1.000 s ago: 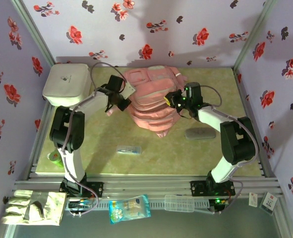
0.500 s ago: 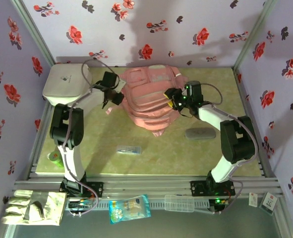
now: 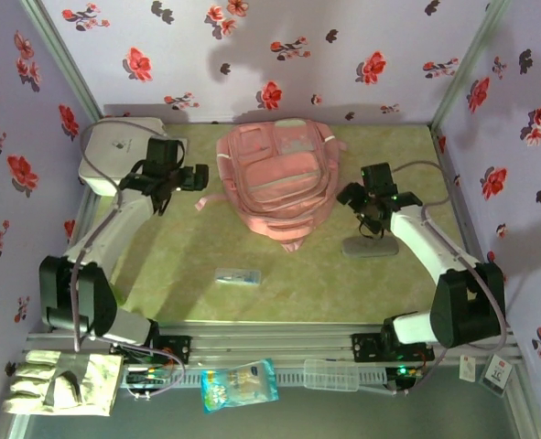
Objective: Pack books, pencil case, and school supplies into a backpack
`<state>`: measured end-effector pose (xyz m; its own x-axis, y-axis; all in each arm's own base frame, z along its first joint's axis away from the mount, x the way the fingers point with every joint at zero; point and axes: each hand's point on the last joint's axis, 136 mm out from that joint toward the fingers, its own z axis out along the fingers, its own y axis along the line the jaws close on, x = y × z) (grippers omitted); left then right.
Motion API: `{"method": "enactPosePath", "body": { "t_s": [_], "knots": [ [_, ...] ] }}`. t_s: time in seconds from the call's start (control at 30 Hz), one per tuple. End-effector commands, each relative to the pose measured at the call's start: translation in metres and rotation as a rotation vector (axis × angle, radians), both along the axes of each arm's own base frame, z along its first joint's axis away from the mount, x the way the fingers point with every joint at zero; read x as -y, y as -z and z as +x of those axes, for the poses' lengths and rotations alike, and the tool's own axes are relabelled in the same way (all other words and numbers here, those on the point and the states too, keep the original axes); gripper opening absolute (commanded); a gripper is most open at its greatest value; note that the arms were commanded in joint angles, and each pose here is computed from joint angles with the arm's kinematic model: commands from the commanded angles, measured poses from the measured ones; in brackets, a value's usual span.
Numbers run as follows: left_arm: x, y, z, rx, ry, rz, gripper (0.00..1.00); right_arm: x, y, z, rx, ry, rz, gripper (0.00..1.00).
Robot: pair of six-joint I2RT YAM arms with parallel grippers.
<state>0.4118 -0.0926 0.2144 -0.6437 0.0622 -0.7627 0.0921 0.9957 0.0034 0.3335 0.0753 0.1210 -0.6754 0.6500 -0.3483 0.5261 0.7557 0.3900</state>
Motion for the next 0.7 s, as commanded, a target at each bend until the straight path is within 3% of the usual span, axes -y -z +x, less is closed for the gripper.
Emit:
{"method": "enactPosePath", "body": {
  "t_s": [0.0, 0.2, 0.47, 0.67],
  "knots": [
    [-0.014, -0.017, -0.005, 0.06, -0.082, -0.033, 1.0, 0.046, 0.023, -0.047, -0.152, 0.121, -0.193, 0.96],
    [-0.019, -0.032, -0.009, 0.117, -0.091, -0.027, 1.0, 0.049, 0.054, -0.069, -0.208, 0.284, -0.118, 0.99],
    [-0.013, -0.032, -0.01, 0.091, -0.066, -0.049, 1.0, 0.036, 0.072, -0.046, -0.231, 0.295, -0.072, 0.99],
    [-0.007, -0.034, -0.013, 0.073, -0.028, -0.058, 1.0, 0.045, 0.091, -0.062, -0.284, 0.394, -0.089, 0.99]
  ]
}}
